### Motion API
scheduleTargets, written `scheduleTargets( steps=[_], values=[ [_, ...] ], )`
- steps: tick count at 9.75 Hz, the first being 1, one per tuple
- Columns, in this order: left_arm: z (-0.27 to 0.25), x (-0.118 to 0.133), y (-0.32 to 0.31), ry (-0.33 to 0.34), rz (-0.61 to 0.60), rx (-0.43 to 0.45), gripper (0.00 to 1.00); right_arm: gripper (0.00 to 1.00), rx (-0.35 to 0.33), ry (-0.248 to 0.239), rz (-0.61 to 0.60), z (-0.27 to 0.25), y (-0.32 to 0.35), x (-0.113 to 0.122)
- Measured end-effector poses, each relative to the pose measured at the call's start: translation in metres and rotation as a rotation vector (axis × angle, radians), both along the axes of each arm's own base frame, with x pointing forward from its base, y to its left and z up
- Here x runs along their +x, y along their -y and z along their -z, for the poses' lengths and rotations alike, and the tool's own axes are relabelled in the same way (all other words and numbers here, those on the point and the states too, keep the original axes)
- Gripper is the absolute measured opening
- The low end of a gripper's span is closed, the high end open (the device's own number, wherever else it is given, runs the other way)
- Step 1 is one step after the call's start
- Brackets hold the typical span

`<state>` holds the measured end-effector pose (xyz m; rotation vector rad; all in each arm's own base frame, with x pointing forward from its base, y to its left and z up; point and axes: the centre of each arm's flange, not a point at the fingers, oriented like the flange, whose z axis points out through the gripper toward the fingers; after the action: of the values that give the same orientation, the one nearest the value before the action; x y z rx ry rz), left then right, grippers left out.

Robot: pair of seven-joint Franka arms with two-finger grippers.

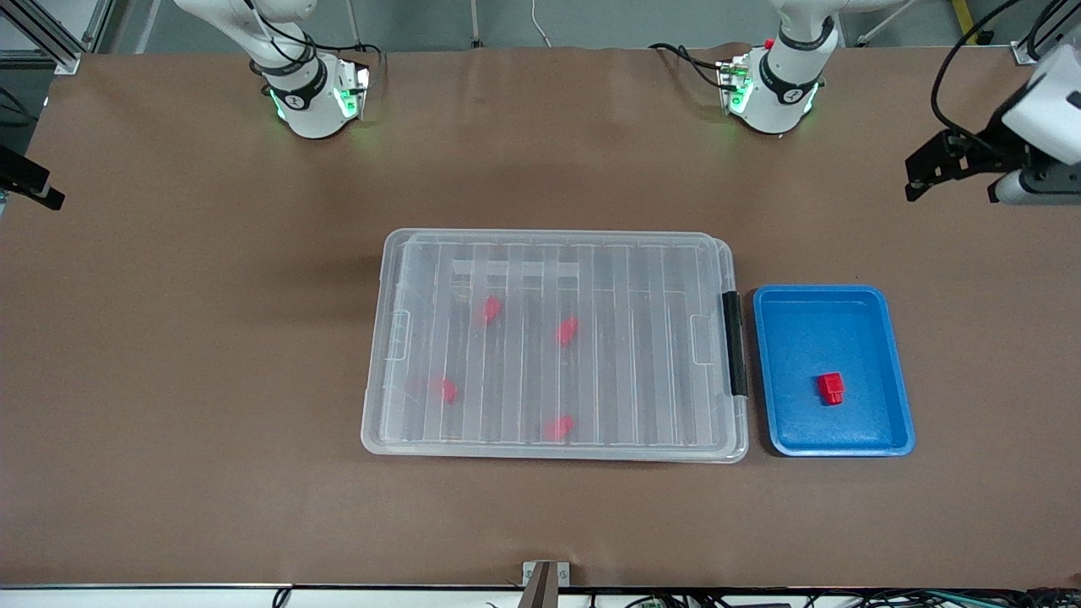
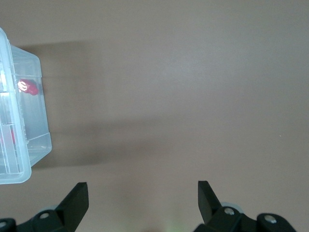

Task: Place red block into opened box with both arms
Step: 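Move the left gripper toward the red block in the blue tray, then grasp the red block with the left gripper while the right gripper reaches the lid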

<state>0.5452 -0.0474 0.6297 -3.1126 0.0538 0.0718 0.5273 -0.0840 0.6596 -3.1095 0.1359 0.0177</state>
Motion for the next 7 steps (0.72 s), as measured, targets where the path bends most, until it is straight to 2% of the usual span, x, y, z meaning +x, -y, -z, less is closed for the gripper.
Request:
scheduleTargets(
  steps=[2,3,5,7],
  values=[
    [0.08,0.045,-0.015,-0.043,-0.044,-0.015,1.0,1.0,0.0,0.004,-0.019,-0.001,-0.01,0.002],
    [0.139,0.066,-0.014,-0.05,-0.083,-0.023,1.0,1.0,0.0,0.007,-0.056,-0.001,-0.03,0.004],
    [0.237,0.09,-0.008,-0.057,-0.118,-0.018,1.0,1.0,0.002,0.009,-0.13,0.007,-0.089,0.015],
    [0.318,0.107,-0.01,-0.062,-0.132,-0.006,1.0,1.0,-0.002,0.015,-0.125,0.044,-0.174,0.039]
  ],
)
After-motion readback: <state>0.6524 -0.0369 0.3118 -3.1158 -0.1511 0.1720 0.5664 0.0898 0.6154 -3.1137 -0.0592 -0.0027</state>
